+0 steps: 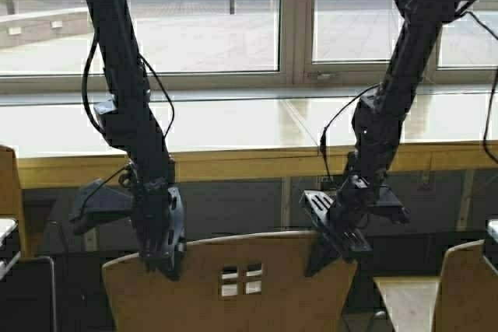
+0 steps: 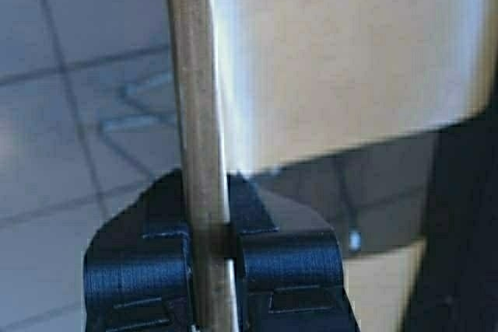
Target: Push the chairs under the table
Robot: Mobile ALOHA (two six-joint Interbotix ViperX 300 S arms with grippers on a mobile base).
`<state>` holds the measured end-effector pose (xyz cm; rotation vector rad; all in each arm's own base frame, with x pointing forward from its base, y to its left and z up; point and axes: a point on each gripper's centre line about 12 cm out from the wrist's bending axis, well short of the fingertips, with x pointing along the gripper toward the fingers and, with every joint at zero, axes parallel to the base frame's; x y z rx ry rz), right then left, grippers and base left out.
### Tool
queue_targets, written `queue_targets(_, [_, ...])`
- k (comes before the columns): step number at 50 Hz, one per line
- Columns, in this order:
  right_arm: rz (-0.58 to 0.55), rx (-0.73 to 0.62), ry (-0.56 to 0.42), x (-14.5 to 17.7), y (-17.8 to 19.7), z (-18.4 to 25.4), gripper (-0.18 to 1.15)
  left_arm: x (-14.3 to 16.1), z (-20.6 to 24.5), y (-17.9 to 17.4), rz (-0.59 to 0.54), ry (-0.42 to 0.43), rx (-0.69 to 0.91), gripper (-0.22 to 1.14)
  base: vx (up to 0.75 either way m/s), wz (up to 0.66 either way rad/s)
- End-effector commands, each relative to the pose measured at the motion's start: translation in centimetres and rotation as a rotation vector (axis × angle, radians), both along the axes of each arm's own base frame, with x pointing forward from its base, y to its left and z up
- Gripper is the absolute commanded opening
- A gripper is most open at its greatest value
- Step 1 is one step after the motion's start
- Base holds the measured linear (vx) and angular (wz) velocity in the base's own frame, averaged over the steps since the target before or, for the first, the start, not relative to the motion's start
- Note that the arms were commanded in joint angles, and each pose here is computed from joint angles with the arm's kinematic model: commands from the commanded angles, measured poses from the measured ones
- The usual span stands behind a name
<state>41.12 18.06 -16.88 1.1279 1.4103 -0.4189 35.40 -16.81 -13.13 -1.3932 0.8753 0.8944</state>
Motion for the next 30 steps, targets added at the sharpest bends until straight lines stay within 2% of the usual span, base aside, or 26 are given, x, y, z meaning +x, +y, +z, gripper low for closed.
queue_targets(1, [0.055,-0.004,-0.026,0.00,0.95,0.57,0.04,1.76,-0.83,0.30,0.002,-0.027,0.003,0.05,0.17,0.05])
queue_targets(30, [0.081,-0.009,-0.014,-0.37,0.76,-0.13,0.04,2.46,0.05,0.39,-0.032,-0.045,0.012,0.05,0.23,0.08])
